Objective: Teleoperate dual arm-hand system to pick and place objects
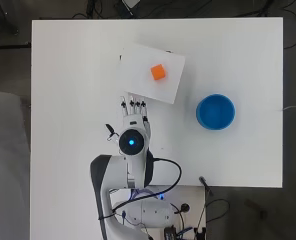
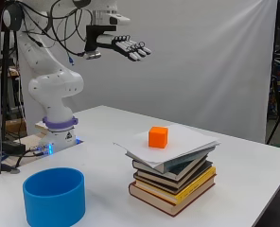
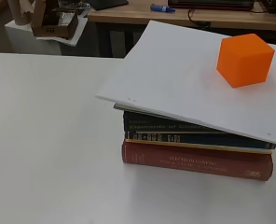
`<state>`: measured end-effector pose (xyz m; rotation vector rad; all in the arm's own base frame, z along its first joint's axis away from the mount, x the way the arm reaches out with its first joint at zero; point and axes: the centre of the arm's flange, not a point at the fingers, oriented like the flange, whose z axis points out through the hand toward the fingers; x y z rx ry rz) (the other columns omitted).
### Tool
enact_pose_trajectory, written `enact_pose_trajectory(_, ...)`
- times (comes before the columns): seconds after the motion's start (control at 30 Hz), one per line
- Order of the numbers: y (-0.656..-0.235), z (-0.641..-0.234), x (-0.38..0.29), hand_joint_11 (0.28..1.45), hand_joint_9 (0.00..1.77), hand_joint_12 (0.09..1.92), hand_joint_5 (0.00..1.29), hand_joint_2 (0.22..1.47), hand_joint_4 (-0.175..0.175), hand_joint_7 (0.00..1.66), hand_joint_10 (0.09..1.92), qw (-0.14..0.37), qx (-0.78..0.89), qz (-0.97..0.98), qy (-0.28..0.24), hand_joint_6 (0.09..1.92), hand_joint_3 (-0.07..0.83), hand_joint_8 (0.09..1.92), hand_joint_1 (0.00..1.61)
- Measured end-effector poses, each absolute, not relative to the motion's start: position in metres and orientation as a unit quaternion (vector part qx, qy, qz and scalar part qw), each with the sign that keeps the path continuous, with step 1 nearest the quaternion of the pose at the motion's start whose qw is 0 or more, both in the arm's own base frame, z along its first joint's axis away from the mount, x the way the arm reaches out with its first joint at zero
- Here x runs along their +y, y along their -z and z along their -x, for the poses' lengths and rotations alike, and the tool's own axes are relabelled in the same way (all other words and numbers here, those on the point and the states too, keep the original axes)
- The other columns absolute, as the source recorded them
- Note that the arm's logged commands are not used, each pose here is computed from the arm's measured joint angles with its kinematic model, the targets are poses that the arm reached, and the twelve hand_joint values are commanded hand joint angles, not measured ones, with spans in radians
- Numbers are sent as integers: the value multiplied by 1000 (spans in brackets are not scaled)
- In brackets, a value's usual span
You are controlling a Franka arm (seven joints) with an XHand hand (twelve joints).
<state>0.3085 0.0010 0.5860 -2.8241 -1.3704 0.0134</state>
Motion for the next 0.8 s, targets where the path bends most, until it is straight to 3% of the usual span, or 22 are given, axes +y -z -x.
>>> enact_pose_trajectory(0.2, -571, -327, 5, 468, 451, 87, 254, 1043, 75, 349, 87, 9, -452, 892, -28, 87, 7, 87, 138)
enact_pose_trajectory(0.37, -564, -368, 6, 465, 433, 87, 256, 1048, 70, 335, 87, 20, -446, 893, -58, 87, 6, 87, 148)
enact_pose_trajectory(0.67, -519, -461, -47, 444, 368, 87, 223, 1073, 42, 261, 87, 103, -385, 914, -75, 87, 5, 87, 124)
enact_pose_trajectory(0.8, -486, -477, -102, 447, 390, 87, 216, 1086, 39, 273, 87, 139, -332, 931, -61, 87, 7, 87, 142)
